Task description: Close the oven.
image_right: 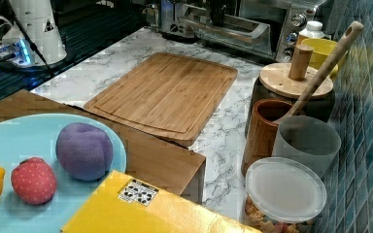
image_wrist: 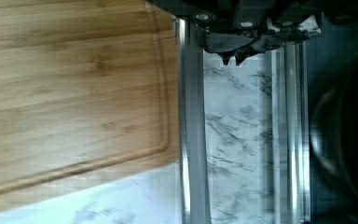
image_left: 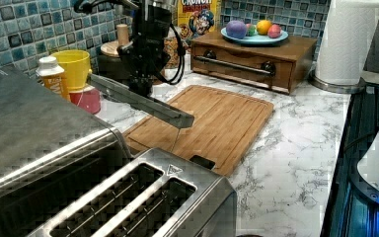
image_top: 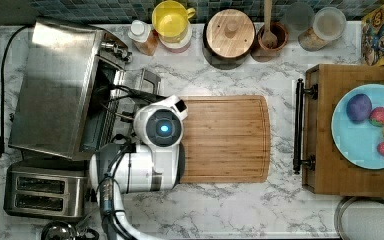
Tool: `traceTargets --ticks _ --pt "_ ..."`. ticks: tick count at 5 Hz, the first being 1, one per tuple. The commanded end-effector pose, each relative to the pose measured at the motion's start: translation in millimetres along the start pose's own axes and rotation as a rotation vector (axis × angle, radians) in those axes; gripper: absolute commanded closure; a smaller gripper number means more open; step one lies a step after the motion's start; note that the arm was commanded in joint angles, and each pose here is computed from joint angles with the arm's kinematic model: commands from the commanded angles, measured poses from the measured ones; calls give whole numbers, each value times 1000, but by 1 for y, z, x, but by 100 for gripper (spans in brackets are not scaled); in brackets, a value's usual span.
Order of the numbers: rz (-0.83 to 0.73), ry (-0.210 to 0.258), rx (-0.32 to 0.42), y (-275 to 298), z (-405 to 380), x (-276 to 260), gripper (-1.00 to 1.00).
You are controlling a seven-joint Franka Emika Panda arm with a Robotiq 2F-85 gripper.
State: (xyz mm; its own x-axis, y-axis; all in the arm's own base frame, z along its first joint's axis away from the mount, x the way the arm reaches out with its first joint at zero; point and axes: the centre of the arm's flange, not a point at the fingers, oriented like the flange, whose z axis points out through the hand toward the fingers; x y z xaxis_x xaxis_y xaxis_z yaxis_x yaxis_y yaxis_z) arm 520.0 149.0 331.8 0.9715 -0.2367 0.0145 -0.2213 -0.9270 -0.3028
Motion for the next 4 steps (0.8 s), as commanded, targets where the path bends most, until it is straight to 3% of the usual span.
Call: traceTargets --ticks 1,2,3,4 --pt "-127 203 6 -191 -130 11 100" --pt "-125 162 -128 -221 -118 30 100" --pt "-77 124 -137 -234 -116 33 100" --pt "-52 111 -199 -233 -99 41 100"
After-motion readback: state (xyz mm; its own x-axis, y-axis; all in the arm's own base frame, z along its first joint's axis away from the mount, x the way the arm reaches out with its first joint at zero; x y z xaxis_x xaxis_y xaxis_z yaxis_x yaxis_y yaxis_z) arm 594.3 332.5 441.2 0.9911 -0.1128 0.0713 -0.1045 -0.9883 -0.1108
